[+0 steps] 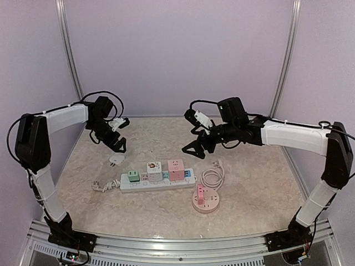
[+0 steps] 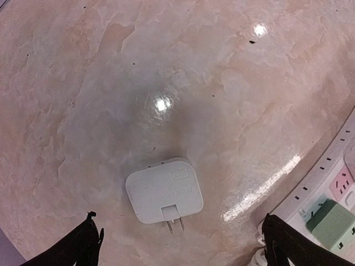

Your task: Insert the plug

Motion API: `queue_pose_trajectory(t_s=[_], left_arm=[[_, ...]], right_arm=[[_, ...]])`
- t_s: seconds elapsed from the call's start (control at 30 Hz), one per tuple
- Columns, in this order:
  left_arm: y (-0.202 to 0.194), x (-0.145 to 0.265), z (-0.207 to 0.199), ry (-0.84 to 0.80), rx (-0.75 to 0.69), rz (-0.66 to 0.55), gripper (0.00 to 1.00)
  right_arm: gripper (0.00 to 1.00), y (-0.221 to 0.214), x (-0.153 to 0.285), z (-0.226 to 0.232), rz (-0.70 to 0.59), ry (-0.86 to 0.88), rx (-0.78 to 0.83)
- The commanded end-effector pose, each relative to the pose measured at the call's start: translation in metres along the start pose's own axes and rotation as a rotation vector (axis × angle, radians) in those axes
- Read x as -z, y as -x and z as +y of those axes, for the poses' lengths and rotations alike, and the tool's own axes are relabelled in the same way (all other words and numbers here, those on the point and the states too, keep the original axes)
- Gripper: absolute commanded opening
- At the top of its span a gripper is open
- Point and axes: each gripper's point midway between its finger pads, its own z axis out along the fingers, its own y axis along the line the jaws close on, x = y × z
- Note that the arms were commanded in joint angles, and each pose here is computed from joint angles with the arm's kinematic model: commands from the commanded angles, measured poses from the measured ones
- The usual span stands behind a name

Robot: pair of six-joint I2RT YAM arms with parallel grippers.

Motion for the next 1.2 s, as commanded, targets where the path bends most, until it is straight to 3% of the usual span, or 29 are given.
queue_pose_trajectory(t_s=[0.0, 0.27, 0.8, 0.87, 1.17], left_arm=[[0.004, -0.024, 0.011, 0.054, 0.139, 0.033, 0.99], [-0.023, -0.074, -0.012, -0.031, 0.191, 0.162, 0.99], [-0.055, -0.09, -0.011, -0.009, 0.19, 0.243, 0.86], [-0.056, -0.09, -0.011, -0.003, 0.175, 0.242, 0.79], [-0.053, -0.085, -0.012, -0.007, 0.13, 0.236, 0.28]], right_arm=[[1.0, -0.019, 0.004, -0.011, 0.041, -0.121, -0.153], [1.0, -0.034, -0.001, -0.014, 0.097, -0.159, -0.221], [1.0, -0.038, -0.007, -0.008, 0.091, -0.137, -0.235], [1.0, -0.039, -0.006, -0.008, 0.091, -0.136, -0.235], [1.0, -0.033, -0.002, -0.01, 0.078, -0.15, -0.246]])
